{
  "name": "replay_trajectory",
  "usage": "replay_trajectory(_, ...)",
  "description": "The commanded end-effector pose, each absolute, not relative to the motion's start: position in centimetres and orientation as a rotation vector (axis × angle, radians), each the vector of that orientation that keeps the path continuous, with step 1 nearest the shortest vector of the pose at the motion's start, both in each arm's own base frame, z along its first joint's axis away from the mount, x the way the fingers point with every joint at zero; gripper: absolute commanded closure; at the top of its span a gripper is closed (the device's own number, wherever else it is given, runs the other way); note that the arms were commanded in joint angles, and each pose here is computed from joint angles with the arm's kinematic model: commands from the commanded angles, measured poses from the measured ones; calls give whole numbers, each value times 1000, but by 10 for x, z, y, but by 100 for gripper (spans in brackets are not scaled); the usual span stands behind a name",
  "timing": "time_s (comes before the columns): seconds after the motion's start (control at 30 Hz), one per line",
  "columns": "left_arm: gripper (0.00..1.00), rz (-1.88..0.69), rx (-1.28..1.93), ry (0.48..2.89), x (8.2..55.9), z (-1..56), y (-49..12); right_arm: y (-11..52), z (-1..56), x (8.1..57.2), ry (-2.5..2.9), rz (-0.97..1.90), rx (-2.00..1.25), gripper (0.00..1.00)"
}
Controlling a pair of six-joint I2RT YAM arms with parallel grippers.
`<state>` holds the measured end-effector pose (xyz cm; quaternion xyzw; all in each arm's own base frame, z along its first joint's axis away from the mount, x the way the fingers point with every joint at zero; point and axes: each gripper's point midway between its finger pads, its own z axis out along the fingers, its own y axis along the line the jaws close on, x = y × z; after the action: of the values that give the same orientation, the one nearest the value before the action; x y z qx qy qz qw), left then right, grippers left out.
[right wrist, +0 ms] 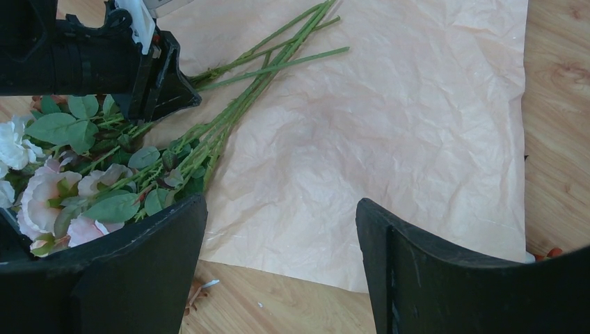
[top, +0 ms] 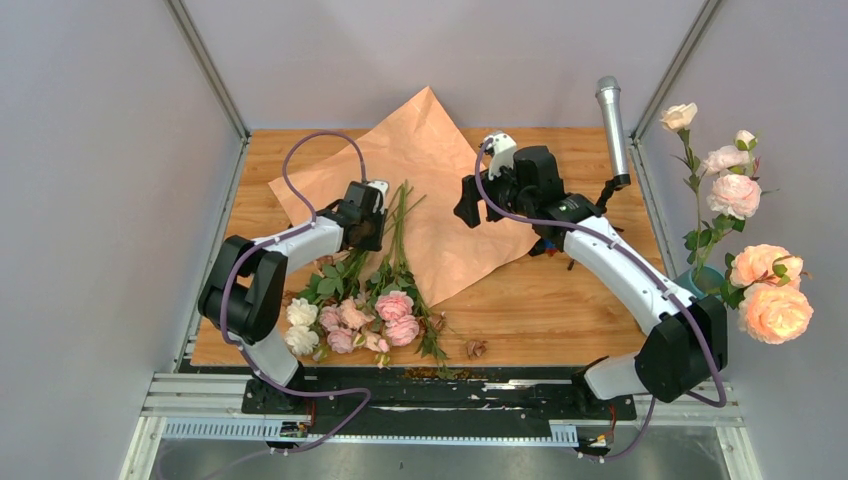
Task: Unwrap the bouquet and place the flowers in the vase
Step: Pick up the fake flower from the wrapping paper.
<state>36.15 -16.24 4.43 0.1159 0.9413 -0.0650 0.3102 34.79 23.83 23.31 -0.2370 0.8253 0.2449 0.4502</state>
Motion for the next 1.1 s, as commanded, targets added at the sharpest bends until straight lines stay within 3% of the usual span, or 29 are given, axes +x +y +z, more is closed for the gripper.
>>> replay_trajectory(0.0,64,-116,321,2440,374,56,-160,244,239,352,1997,623,-597,21)
replay_trajectory(0.13,65,-83,315,2431,375,57,-155,246,239,351,1996,632,-605,21)
replay_trajectory(0.23,71,-85,319,2432,375,58,-155,246,239,351,1996,631,-606,21)
replay_trajectory(0.5,73,-81,332,2447,370,54,-156,244,237,349,1998,623,-608,21)
replay_trajectory(0.77,95,-69,338,2437,368,70,-158,241,242,347,1987,613,-604,21)
replay_trajectory(1.07,100,-98,365,2392,362,131,-158,240,245,346,1981,611,-599,21)
